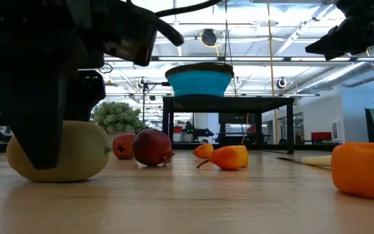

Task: Pick & Place Fruit
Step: Put the brown kiwi into the blue strainer bowl on the shelf

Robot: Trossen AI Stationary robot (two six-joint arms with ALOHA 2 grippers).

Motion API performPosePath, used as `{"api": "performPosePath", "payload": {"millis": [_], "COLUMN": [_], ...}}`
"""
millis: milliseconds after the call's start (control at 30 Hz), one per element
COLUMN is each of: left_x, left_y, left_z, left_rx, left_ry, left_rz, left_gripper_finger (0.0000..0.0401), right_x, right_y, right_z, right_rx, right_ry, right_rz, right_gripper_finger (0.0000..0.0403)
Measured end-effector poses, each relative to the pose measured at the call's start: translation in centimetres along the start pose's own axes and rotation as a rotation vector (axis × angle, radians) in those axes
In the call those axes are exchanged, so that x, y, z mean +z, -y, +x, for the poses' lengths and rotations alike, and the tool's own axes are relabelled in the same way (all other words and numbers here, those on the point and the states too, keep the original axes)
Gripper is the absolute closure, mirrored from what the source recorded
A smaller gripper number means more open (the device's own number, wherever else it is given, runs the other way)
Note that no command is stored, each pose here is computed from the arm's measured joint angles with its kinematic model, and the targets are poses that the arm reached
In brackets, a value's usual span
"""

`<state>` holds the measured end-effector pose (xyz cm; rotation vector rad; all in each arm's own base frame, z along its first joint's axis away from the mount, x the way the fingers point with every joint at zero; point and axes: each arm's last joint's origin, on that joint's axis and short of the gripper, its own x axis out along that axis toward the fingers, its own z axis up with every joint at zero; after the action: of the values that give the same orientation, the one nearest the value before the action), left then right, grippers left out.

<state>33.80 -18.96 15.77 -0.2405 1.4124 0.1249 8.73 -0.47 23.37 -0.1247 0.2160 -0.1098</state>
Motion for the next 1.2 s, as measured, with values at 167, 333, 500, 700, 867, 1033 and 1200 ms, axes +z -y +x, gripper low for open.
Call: {"api": "performPosePath", "payload": {"millis": [167,333,500,700,867,1033,1200], "left_x": [0.0,0.1,0.2,0.8,1.5,2.2,2.7], "left_y": [0.0,-0.1,-0.2,-1.1,-2.4,-4.0,-6.2], "left_z": [0.0,0.0,0.0,-0.3,-2.1,-5.5,-9.9], "left_rx": [0.000,-0.001,-0.022,-0.079,-0.100,-0.126,-0.096], "left_ry": [0.000,0.000,-0.017,-0.078,-0.070,0.017,0.201], "left_rz": [0.018,0.016,0.009,-0.023,-0.043,-0.050,-0.095], "left_gripper_finger": [0.0080,0.0136,0.0193,0.0208,0.0187,0.0197,0.0206], "right_x": [0.0,0.0,0.0,0.0,0.0,0.0,0.0], "right_y": [0.0,0.0,0.0,0.0,0.0,0.0,0.0], "right_z": [0.0,0.0,0.0,0.0,0.0,0.0,0.0], "right_rx": [0.000,0.000,-0.001,-0.001,0.000,0.000,-0.001], "right_ry": [0.000,0.000,0.000,0.000,0.001,0.000,0.001], "right_rz": [0.000,0.000,0.000,0.000,0.000,0.000,0.000], "right_gripper_finger": [0.0403,0.0403,0.0403,0.0403,0.0403,0.0403,0.0403]}}
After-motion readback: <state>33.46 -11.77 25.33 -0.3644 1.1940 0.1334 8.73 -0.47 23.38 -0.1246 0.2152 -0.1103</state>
